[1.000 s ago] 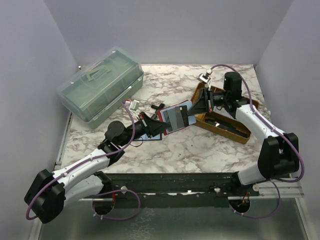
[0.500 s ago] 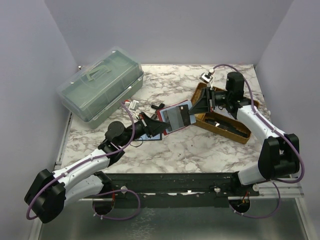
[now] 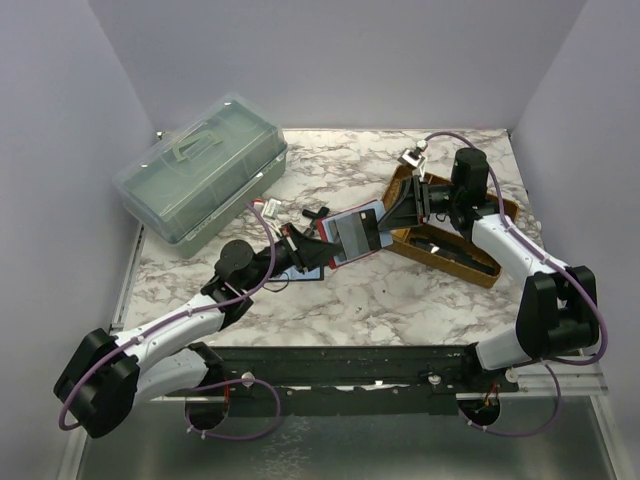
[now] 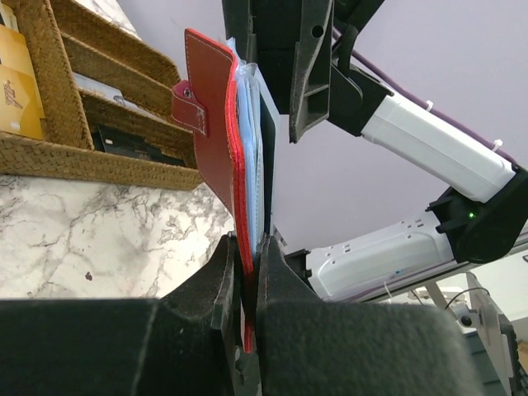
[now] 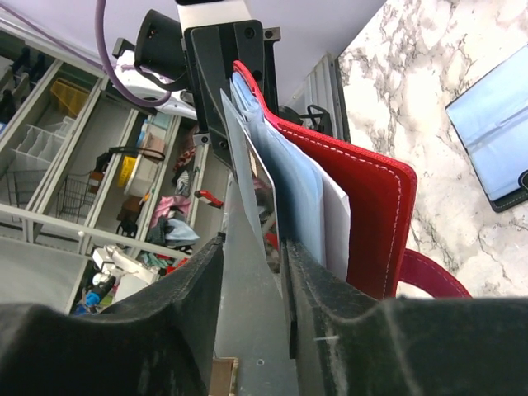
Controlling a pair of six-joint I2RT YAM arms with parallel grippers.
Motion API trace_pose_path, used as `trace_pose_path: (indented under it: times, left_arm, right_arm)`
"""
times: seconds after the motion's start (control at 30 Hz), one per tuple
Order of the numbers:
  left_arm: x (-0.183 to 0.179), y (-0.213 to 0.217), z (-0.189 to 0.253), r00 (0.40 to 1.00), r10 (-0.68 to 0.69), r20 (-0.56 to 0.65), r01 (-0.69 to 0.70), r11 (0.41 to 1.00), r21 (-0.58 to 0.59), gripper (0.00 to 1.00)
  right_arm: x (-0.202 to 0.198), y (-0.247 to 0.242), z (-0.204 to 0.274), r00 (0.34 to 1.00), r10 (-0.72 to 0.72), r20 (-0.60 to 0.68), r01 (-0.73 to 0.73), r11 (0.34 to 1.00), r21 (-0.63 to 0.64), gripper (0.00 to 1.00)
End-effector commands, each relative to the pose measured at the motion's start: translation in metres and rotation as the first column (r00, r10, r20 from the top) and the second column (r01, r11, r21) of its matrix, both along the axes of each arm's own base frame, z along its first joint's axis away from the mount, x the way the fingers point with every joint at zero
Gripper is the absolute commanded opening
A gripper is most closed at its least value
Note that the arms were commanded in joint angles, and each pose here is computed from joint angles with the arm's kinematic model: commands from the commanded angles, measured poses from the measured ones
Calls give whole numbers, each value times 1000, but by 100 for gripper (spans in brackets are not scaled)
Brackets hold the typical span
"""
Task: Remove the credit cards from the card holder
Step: Remove the credit card from the card holder.
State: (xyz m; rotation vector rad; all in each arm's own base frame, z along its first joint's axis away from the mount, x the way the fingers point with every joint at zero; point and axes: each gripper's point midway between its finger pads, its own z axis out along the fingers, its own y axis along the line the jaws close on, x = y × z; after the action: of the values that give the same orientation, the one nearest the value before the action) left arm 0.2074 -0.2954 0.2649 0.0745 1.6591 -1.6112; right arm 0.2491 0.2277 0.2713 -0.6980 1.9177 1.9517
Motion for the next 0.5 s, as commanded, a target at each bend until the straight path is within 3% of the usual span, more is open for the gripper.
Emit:
trace_pose_path:
  times: [0.0, 0.27, 0.47]
  left_arm:
    - [4, 0, 31, 998, 16, 69, -11, 997, -78, 0]
    - [6, -2, 34, 997, 13, 76, -5, 995, -97, 0]
    - [8, -4, 34, 997, 10, 72, -2, 994, -109, 0]
  right_arm:
    - [0, 0, -4, 1000, 0, -4, 0, 1000, -1, 43]
    - [5, 1, -7, 1000, -14, -28, 14, 1000, -14, 51]
    - [4, 1, -4, 998, 4, -65, -4, 1000, -5, 51]
